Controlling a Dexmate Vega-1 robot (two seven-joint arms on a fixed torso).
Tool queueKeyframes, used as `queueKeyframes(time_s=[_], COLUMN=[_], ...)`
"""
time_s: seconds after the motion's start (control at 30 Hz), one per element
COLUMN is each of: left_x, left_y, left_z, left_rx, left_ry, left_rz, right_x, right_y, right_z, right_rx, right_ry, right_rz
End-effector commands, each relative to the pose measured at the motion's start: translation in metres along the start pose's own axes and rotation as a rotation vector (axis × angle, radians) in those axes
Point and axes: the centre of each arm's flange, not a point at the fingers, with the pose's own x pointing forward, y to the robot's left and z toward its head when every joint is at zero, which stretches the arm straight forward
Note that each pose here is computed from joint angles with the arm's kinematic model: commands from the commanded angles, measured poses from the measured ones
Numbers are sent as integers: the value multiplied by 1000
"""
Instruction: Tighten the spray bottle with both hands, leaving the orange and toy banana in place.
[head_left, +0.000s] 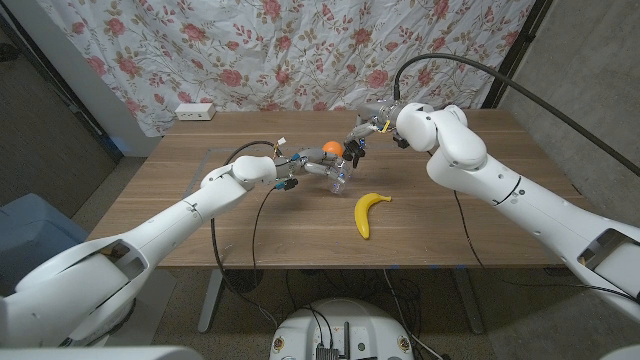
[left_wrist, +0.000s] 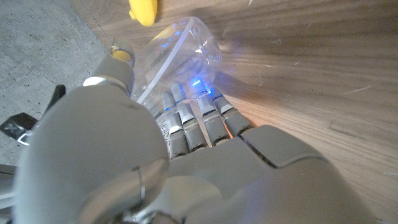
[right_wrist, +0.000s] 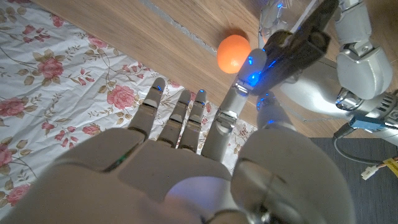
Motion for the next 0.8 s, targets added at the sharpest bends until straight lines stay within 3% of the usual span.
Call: queueKeyframes(time_s=[0.03, 0.8], left_x=[1, 1], left_y=[-1, -1], left_z=[-1, -3], left_rx=[-3, -9], left_ry=[-5, -19], left_rz=[-3, 6], right_x=[1, -7], right_y=[1, -18], right_z=[0, -8], right_rx=[22, -14], right_ry=[11, -3], right_rz=[-11, -60])
